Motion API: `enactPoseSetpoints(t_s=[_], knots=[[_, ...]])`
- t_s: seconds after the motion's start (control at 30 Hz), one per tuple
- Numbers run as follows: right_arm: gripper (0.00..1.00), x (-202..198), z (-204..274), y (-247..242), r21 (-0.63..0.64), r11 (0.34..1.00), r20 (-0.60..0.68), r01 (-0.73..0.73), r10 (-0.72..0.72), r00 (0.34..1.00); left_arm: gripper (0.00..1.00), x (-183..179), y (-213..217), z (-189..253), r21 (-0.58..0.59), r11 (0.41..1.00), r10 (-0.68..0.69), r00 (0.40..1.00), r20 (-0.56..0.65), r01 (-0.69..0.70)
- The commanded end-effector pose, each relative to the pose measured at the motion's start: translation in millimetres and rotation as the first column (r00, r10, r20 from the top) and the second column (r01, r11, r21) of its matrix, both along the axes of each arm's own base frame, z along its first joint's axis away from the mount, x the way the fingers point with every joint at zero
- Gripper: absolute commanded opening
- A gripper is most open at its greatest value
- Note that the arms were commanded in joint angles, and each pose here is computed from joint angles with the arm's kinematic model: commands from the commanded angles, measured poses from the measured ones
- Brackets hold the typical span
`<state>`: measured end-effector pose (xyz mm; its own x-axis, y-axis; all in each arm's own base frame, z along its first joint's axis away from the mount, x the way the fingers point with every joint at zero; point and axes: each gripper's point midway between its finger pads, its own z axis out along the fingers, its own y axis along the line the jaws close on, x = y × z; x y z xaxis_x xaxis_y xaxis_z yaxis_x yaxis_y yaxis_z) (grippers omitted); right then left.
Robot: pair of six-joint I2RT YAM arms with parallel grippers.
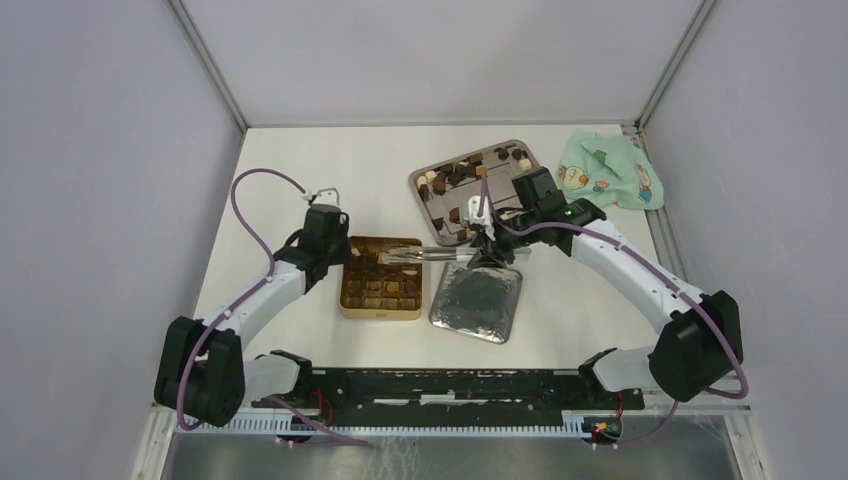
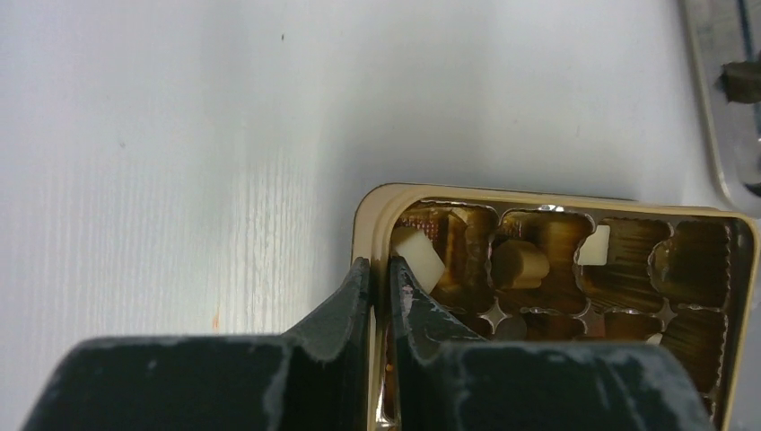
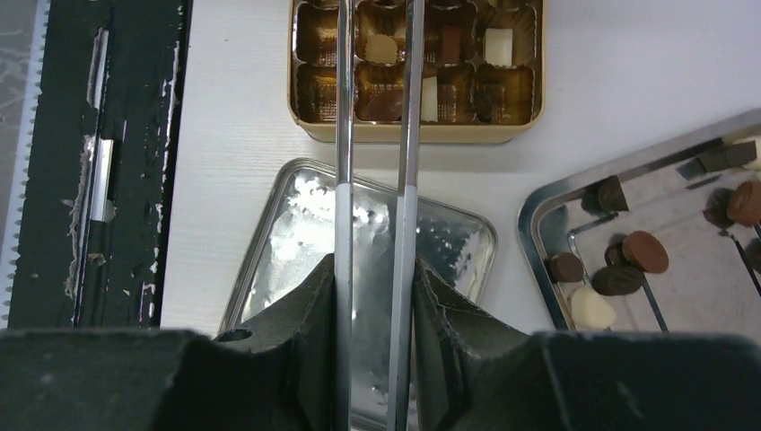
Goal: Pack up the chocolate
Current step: Adjust the packing box at the center of the board, then place the fake chocolate in the packing box.
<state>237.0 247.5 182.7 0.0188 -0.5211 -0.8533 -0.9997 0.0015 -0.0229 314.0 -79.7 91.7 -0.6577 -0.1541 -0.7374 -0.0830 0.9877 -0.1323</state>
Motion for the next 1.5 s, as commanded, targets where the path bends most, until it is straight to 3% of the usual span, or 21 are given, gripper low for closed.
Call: enactPoseSetpoints(t_s=[0.0, 0.2, 0.47, 0.67, 0.9, 1.13, 1.47], knots=[[0.00, 3.4, 4.5, 20.2, -0.030, 0.999, 0.082, -0.041, 0.043, 0.996, 0.02, 11.1, -4.4, 0.8, -0.046, 0.998, 0.043, 0.998, 0.047, -0.041], [0.00, 0.7, -10.9, 46.8, -0.111, 0.991, 0.091, -0.074, 0.084, 0.992, 0.03, 10.6, -4.3, -10.6, -0.035, 0.998, 0.045, 0.999, 0.009, -0.045], [0.00, -4.1, -22.9, 77.3, -0.182, 0.978, 0.102, -0.100, 0.120, 0.988, 0.38, 7.7, 8.1, 9.8, -0.021, 0.993, 0.116, 0.993, 0.034, -0.116], [0.01, 3.4, -34.5, 93.2, -0.236, 0.970, 0.108, -0.063, 0.090, 0.990, 0.48, -0.7, 12.5, 44.1, -0.048, 0.989, 0.142, 0.987, 0.072, -0.138], [0.05, 13.2, -41.3, 108.8, -0.265, 0.964, 0.115, -0.033, 0.065, 0.991, 0.67, -20.6, 5.4, 90.1, -0.171, 0.979, 0.137, 0.981, 0.137, -0.112], [0.29, 11.3, -46.3, 114.8, -0.276, 0.960, 0.101, -0.041, 0.071, 0.992, 0.78, -42.4, 4.4, 123.4, -0.289, 0.952, 0.166, 0.964, 0.209, -0.101], [0.42, 2.1, -41.4, 115.1, -0.252, 0.965, 0.074, -0.068, 0.089, 0.993, 0.80, -63.8, -9.5, 144.8, -0.463, 0.886, 0.176, 0.947, 0.268, -0.034]])
